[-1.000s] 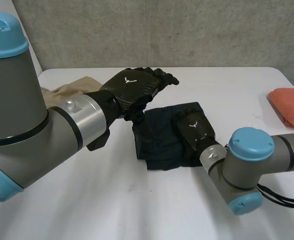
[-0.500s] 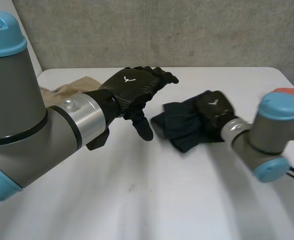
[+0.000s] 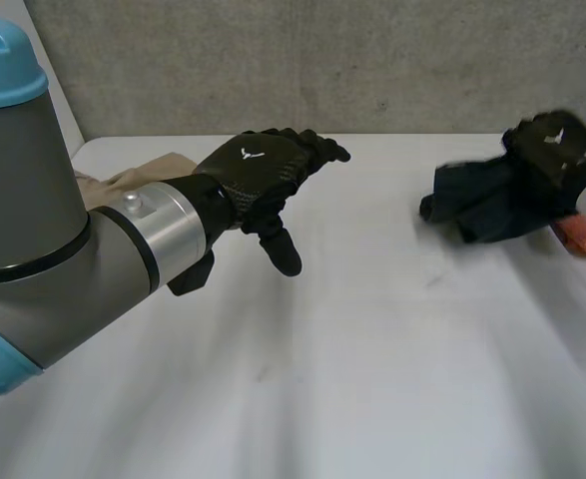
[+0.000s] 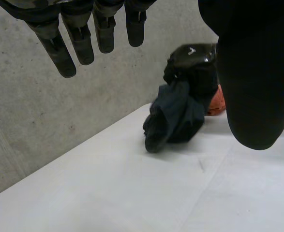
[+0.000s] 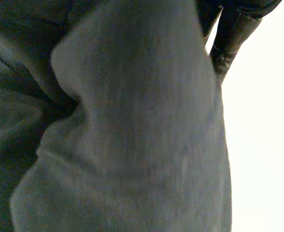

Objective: Fold the laundry.

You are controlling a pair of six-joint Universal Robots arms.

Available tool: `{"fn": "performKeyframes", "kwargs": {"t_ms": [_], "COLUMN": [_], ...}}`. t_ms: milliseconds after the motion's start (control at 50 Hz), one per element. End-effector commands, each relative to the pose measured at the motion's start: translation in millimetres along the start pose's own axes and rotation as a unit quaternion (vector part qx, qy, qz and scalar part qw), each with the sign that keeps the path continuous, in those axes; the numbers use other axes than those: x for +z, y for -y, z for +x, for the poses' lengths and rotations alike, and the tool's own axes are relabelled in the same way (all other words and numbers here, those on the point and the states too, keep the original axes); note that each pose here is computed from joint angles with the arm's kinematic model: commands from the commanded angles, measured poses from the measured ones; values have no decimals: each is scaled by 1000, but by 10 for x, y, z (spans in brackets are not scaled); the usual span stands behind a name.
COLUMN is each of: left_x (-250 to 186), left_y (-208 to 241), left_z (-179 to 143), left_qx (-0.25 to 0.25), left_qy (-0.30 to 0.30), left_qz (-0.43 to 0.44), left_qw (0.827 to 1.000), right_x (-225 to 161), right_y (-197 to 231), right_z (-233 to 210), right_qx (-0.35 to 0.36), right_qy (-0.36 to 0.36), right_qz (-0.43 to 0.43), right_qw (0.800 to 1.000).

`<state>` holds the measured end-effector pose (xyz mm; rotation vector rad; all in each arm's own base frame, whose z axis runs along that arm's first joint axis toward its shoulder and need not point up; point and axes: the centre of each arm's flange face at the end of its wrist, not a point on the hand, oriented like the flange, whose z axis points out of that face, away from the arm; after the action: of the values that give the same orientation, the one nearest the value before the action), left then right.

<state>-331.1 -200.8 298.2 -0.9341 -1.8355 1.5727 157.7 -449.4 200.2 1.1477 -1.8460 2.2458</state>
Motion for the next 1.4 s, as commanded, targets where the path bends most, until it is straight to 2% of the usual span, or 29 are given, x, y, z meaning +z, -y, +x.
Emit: {"fn": "performKeyframes", "kwargs": {"t_ms": [20, 80, 140, 300, 540, 660, 780, 860, 960, 1060, 1120, 1180, 1200, 1260, 1280, 1300, 1340, 1360, 1400], "left_x": [1, 1, 0, -14, -14, -12, -10, -10, -7, -12, -27, -36, -41, -43, -43, -46, -51, -52, -53], "left_y": [-2, -2, -2, 14, 18, 16, 17, 17, 25, 34, 59, 80, 90, 112, 139, 149, 192, 207, 229], "left_z": [-10, -10, -4, 10, 8, 8, 7, 3, 1, -5, -8, -23, -39, -76, -95, -101, -146, -166, -205], "left_qx": [-2, -10, -15, -16, -17, -18, -21, -26, -26, -26, -25, -24, -24, -23, -21, -20, -17, -15, -14], "left_qy": [1, 1, 1, -1, 0, 0, 0, 0, 0, 2, 3, 5, 7, 13, 15, 16, 24, 27, 34], "left_qz": [0, 0, 0, 2, 4, 5, 6, 6, 8, 9, 13, 16, 18, 23, 30, 33, 46, 50, 57], "left_qw": [1000, 1000, 1000, 1000, 1000, 1000, 1000, 1000, 1000, 1000, 1000, 1000, 1000, 999, 999, 999, 999, 998, 998], "right_x": [196, 191, 191, 46, -399, -669, -863, -924, -1036, -1206, -1259, -1351, -1388, -1453, -1396, -1312, -1060, -822, -639], "right_y": [324, 299, 257, -296, -1364, -1638, -1713, -1619, -1295, -982, -858, -595, -470, -284, -159, -60, 191, 409, 611], "right_z": [521, 889, 1078, 1540, 1479, 1541, 1665, 1725, 1922, 2248, 2287, 2334, 2361, 2461, 2425, 2367, 2133, 1847, 1533], "right_qx": [-2, 11, 14, -1, 53, 68, 68, 77, 90, 98, 86, 20, -27, -103, -136, -145, -151, -146, -131], "right_qy": [-66, -100, -114, -105, -23, -17, -13, -21, -48, -141, -168, -199, -222, -273, -292, -298, -292, -275, -252], "right_qz": [96, 124, 138, 123, 55, 36, 29, 22, 5, -41, -70, -124, -157, -206, -221, -217, -186, -146, -103], "right_qw": [993, 987, 984, 987, 997, 997, 997, 997, 995, 984, 980, 972, 962, 934, 921, 918, 926, 939, 953]}}
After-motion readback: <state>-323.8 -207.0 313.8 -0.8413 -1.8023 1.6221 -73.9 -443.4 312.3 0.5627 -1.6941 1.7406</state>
